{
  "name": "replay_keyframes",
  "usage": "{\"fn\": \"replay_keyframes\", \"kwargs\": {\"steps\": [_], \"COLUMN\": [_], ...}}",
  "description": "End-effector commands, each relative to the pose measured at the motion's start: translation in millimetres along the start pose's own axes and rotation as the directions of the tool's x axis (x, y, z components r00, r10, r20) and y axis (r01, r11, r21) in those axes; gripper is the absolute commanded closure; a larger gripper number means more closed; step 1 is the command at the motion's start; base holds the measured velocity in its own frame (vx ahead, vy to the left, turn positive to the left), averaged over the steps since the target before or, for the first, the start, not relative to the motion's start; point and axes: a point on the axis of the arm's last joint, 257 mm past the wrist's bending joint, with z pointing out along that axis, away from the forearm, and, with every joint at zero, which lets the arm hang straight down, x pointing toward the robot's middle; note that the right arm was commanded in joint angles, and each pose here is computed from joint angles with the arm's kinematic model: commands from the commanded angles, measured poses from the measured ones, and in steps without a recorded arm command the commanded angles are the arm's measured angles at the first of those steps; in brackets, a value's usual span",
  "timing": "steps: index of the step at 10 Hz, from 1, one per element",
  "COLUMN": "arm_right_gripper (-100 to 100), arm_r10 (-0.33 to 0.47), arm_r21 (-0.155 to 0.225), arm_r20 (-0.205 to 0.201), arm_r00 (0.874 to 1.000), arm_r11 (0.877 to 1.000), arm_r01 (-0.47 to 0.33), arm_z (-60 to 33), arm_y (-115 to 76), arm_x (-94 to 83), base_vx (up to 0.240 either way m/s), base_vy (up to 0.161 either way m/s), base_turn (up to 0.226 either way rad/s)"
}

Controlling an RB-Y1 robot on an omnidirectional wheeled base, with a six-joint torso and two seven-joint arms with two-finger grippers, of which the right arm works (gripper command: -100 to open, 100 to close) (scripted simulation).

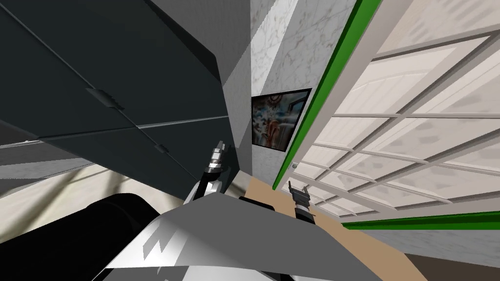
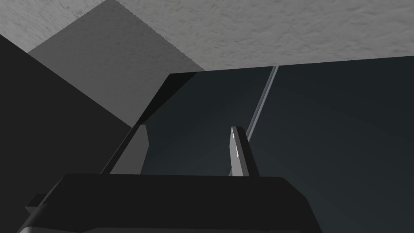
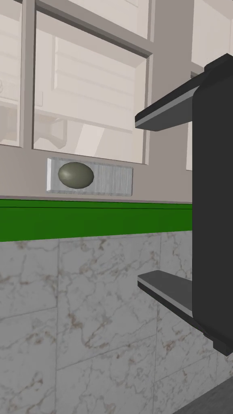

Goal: Pull the door open

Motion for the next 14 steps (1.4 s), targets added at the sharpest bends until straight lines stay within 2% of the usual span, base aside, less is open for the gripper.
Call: {"fn": "replay_keyframes", "kwargs": {"steps": [1,4,7,8,11,13,14], "arm_right_gripper": [-100,-100,-100,-100,-100,-100,-100], "arm_r10": [0.022,0.052,0.056,0.051,0.045,0.048,0.052], "arm_r21": [-0.016,-0.043,-0.047,-0.073,-0.111,-0.13,-0.134], "arm_r20": [0.016,0.038,0.042,0.067,0.091,0.086,0.074], "arm_r00": [1.0,0.998,0.998,0.996,0.995,0.995,0.996], "arm_r11": [1.0,0.998,0.997,0.996,0.993,0.991,0.99], "arm_r01": [-0.022,-0.051,-0.054,-0.046,-0.035,-0.036,-0.041], "arm_z": [-2.1,-6.4,-7.0,-15.1,-24.0,-23.4,-19.3], "arm_y": [8.2,23.3,26.1,47.8,80.4,96.7,100.4], "arm_x": [-8.8,-21.3,-23.0,-33.1,-42.3,-41.2,-37.3], "base_vx": [0.095,0.108,0.063,0.093,0.177,0.19,0.198], "base_vy": [-0.082,-0.069,-0.044,-0.016,-0.024,-0.023,-0.027], "base_turn": [0.084,0.086,0.027,0.102,0.1,0.1,0.119]}}
